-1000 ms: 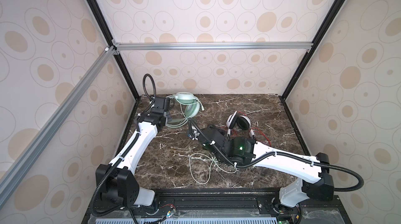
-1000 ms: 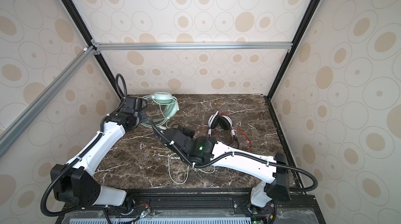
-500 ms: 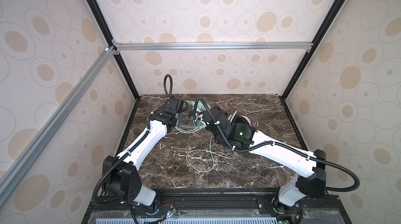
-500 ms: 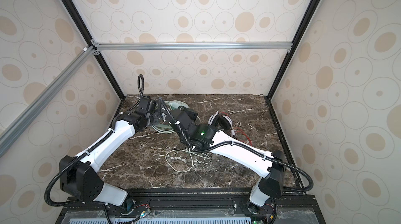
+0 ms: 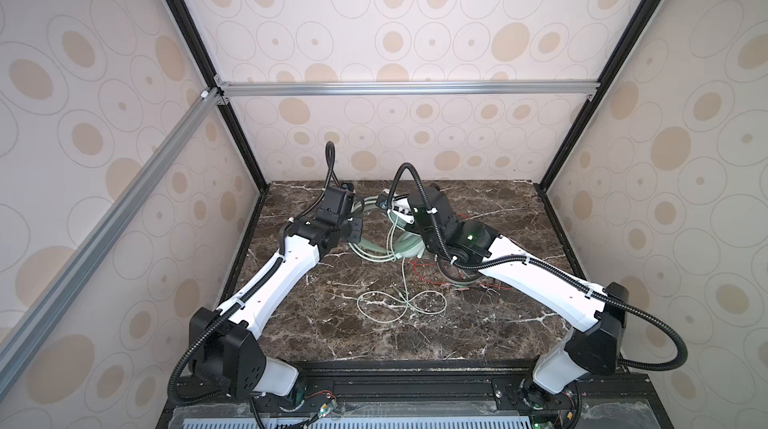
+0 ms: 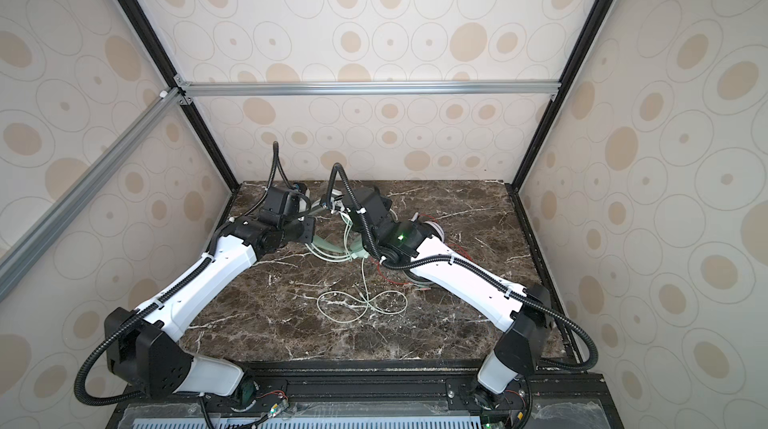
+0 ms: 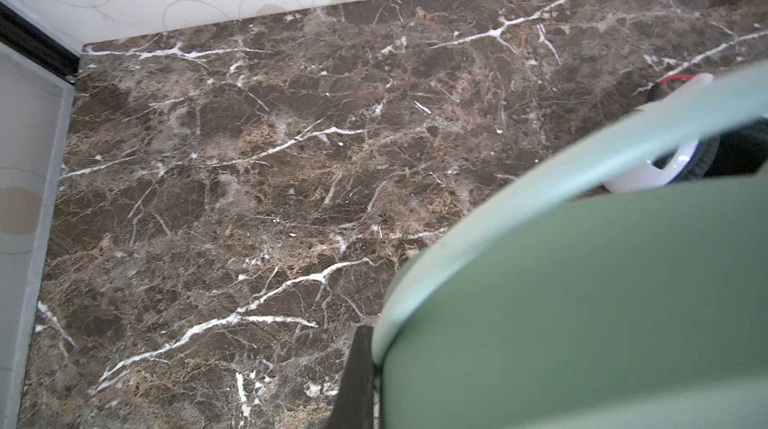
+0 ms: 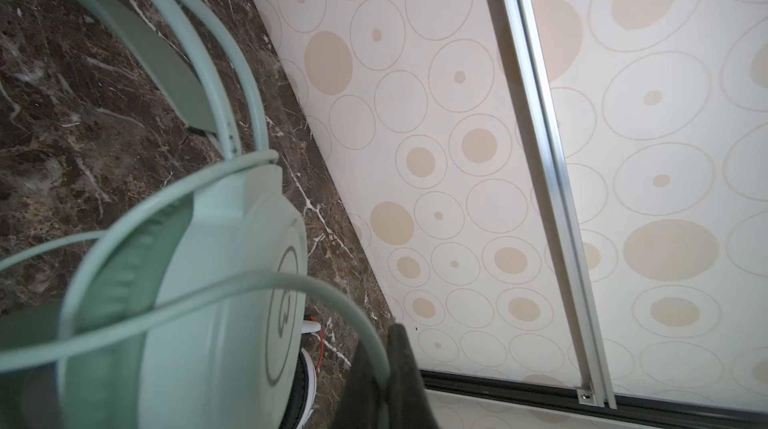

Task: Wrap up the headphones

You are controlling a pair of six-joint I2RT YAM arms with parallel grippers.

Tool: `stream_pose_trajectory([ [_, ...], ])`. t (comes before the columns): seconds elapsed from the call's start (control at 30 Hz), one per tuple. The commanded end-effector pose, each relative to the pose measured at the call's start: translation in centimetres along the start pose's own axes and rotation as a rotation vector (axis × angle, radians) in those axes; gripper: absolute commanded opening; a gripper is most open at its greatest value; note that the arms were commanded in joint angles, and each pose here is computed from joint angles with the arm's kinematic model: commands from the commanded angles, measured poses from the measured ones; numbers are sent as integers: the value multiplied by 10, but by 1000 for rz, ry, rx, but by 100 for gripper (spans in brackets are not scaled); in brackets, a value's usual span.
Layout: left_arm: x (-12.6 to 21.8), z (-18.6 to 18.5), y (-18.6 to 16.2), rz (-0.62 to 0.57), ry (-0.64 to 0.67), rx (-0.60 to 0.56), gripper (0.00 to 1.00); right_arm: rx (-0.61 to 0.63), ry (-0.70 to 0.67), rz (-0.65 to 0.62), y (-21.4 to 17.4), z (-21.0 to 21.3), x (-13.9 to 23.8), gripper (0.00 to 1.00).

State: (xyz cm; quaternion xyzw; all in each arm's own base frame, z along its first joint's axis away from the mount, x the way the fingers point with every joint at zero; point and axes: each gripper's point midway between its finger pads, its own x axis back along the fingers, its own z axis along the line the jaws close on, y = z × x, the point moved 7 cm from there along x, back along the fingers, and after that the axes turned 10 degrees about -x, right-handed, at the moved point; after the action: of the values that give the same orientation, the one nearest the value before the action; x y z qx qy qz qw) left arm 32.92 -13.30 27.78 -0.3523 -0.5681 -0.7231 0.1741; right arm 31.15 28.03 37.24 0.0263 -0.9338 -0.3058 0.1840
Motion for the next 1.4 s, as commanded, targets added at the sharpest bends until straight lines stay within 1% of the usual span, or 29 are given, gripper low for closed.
stream_pose_trajectory([
  [0.0,17,-12,19,-115,-87,-27,0,-119,42,-64,2,-18,-2,0],
  [0.13,18,-16,19,-120,-107,-43,0,-199,78,-98,9,-35,-8,0],
  [0.37,16,-24,17,-102,-121,-71,0,-228,101,-117,32,-45,-19,0],
  [0.57,16,-27,16,-97,-120,-80,0,-261,164,-132,44,-43,-33,0],
  [0.77,19,-27,17,-106,-117,-79,0,-328,247,-94,41,-35,-55,0],
  [1.0,20,-27,18,-112,-118,-77,0,-447,311,-26,17,-34,-79,0],
  [1.1,20,-27,18,-111,-119,-76,0,-459,317,-26,14,-33,-79,0],
  [1.37,18,-28,17,-103,-121,-76,0,-516,343,-137,28,-51,-53,0],
])
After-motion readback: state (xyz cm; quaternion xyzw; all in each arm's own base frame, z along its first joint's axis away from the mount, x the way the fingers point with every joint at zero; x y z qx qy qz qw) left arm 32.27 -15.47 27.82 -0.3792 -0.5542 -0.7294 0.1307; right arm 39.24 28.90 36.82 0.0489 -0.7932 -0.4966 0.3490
